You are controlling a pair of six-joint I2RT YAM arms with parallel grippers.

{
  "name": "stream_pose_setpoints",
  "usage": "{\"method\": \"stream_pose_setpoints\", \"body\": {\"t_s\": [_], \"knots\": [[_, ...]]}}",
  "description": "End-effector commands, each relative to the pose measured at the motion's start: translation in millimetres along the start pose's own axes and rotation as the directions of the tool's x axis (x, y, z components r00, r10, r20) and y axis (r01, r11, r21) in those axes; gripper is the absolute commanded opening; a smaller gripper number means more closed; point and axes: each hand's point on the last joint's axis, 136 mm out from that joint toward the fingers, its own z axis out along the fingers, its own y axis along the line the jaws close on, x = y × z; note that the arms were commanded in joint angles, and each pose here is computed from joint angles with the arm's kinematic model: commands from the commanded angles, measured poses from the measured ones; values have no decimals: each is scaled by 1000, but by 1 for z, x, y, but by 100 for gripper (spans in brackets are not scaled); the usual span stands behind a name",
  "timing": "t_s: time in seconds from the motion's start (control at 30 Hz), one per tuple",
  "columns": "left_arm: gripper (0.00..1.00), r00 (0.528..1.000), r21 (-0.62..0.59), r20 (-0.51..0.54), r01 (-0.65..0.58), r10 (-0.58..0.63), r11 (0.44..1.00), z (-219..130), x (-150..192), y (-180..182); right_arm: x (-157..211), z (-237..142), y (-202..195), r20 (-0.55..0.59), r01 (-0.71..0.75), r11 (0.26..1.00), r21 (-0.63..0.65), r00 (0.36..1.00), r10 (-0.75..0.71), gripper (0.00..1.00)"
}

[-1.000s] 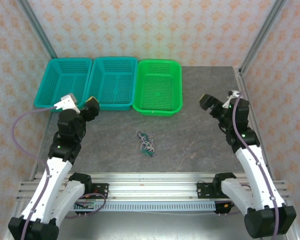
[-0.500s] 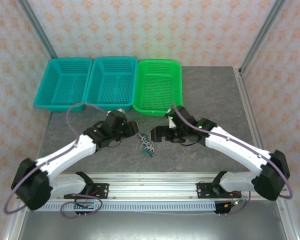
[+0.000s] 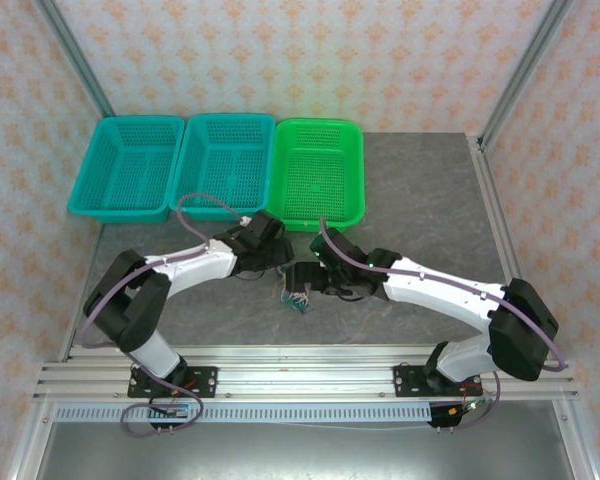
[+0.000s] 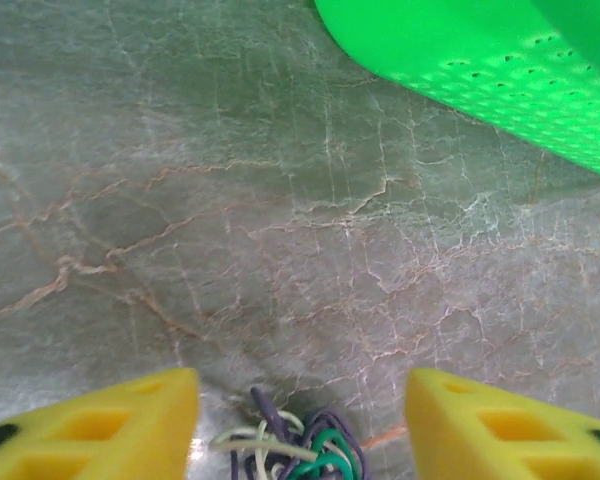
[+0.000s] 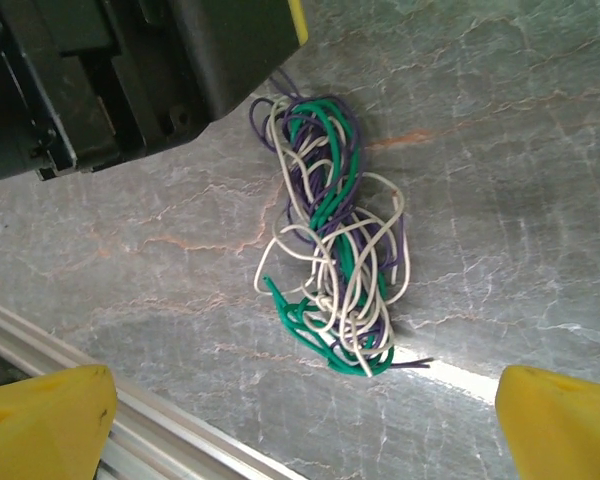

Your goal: Untangle the cables

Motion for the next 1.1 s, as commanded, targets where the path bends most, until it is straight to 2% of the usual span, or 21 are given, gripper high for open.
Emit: {"method": "stream_pose_setpoints", "body": {"t_s": [0.0,0.17,0.27,0.47,0.5,0.73,0.87,0.97,1.07], "knots": [[48,1000,-6,17,-20,20,1000,4,-7,-7,-6,-3,-11,59,-7,999,47,998,4,98],[37,1000,-94,-14,-23,21,995,9,2,12,-5,-2,-15,61,-18,998,62,998,15,98],[32,1000,-102,-10,-22,21,994,5,4,18,-5,0,-16,59,-19,998,65,998,15,98],[2,1000,-139,6,-21,22,990,-9,6,31,-1,4,-18,37,-17,997,76,999,14,98],[0,1000,-139,8,-18,19,990,-12,6,32,-1,5,-19,36,-16,997,78,999,13,98],[0,1000,5,13,-26,26,1000,-40,0,3,-17,16,-13,66,138,981,138,987,-148,99],[0,998,68,24,-53,51,996,-63,-6,-13,-20,43,1,22,230,965,124,972,-234,99],[0,998,103,27,-60,58,993,-76,-9,-21,-15,68,11,-18,277,955,107,961,-277,95],[0,998,132,43,-48,43,990,-89,-12,-26,-8,92,6,-51,271,956,114,962,-267,87]]}}
